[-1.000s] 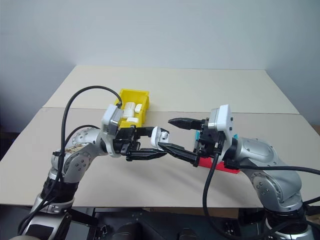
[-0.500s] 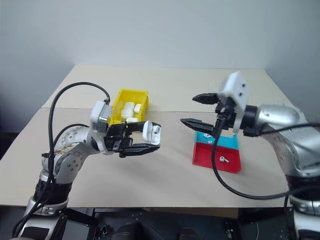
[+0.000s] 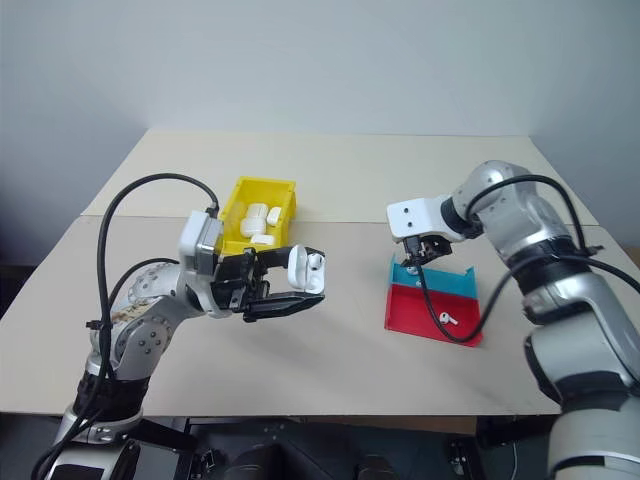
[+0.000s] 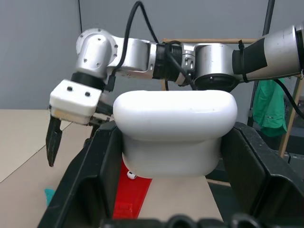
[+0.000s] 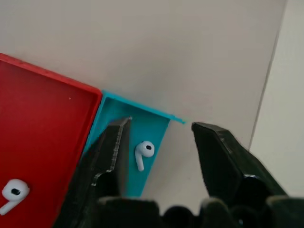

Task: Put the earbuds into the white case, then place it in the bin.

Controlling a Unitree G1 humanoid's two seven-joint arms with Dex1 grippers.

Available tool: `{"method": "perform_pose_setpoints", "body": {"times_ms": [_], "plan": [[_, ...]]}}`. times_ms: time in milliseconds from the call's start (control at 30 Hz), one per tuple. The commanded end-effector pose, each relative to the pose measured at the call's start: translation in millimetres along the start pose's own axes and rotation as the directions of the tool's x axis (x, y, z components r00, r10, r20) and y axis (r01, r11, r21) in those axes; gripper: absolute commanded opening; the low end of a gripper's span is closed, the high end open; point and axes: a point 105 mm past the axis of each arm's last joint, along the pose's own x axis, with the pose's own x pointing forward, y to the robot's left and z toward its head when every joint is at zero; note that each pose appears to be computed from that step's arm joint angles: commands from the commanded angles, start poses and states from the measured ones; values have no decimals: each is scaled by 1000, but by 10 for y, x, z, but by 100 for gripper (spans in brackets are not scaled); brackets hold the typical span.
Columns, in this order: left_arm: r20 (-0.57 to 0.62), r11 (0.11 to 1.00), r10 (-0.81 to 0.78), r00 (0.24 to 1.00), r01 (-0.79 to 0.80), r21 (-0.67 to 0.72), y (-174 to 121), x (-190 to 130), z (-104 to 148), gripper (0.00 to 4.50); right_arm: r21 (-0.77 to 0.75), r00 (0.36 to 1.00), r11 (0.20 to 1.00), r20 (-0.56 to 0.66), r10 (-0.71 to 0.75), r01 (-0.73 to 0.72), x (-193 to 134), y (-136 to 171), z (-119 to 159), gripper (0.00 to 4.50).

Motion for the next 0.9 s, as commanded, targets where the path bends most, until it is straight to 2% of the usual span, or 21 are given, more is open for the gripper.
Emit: {"method": "perform_pose_setpoints", "body": {"times_ms": [33,167,900], "plan": [[26,998,-15,1000,13,59,-49,26,118,280,-10,999,1000,-45,-6,5,-27,-64,-104,215],[26,998,-6,1000,4,64,-45,27,122,280,-34,993,999,-114,3,-7,63,-71,-185,215],[20,995,63,998,-65,81,-92,-29,151,280,-30,977,1000,-213,-1,-5,372,-20,-281,215]]}}
